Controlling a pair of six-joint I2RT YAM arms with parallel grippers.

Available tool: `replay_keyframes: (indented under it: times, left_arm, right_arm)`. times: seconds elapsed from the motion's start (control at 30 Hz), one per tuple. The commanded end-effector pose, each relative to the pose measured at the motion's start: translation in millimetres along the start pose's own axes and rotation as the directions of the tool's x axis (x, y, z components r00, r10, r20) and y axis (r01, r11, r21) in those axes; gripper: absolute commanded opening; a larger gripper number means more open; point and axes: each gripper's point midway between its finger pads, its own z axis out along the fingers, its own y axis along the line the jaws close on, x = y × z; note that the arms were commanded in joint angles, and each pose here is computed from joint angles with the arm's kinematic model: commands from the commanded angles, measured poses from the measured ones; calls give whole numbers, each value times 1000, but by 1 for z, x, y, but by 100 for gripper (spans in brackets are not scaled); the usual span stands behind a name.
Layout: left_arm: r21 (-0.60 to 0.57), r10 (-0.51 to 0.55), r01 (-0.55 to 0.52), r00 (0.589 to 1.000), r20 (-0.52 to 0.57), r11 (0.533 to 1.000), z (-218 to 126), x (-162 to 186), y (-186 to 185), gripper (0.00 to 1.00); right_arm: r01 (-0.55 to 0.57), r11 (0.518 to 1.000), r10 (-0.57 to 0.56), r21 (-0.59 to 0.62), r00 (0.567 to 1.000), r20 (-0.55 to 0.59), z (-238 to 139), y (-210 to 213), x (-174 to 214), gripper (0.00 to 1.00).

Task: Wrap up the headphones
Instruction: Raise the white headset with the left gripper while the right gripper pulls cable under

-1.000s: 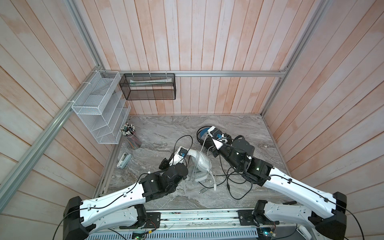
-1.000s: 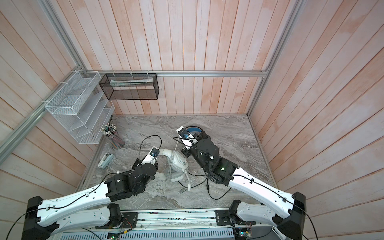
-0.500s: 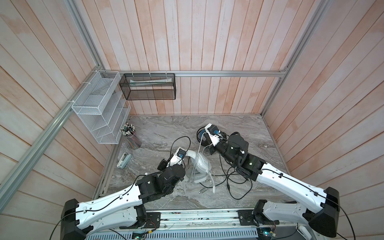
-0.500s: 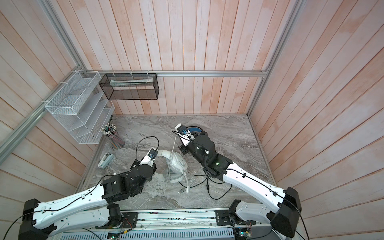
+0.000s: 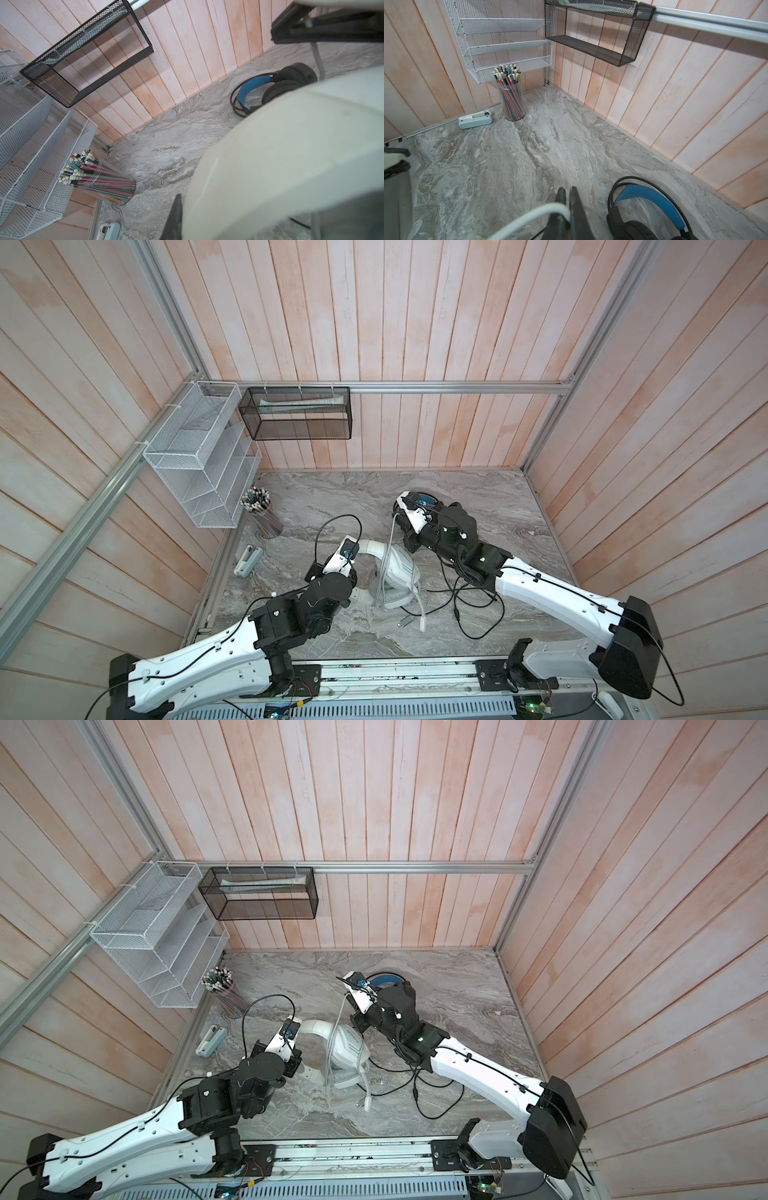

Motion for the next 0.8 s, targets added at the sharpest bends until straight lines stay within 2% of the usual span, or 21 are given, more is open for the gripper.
replay_keyframes:
  times: [0.0,0.17,0.2,0.33,0.67,0.77]
  left_arm:
    - [81,-153,145,984,96,986,-16,-43,5,0]
    - [122,-253,239,961,109,963,-29,-65,17,0]
    - [141,-303,287,947,108,948,-33,-70,19,0]
    - [209,-394,364,910,126,908,-48,-93,29,0]
    - [283,-490,441,862,129,852,-70,-122,46,0]
    - [305,-532,475,835,141,826,-78,-134,53,0]
  right_arm:
    - [-52,998,51,22,999,11,5,-10,0,4]
    - [-60,998,60,25,998,2,5,-11,8,13]
    - [-63,998,63,26,998,4,4,-11,8,15]
    - [-82,997,82,11,997,11,4,-11,7,22]
    - [-110,994,110,-24,994,8,2,-6,14,34]
    - [-130,990,130,-44,991,-7,5,-2,22,35]
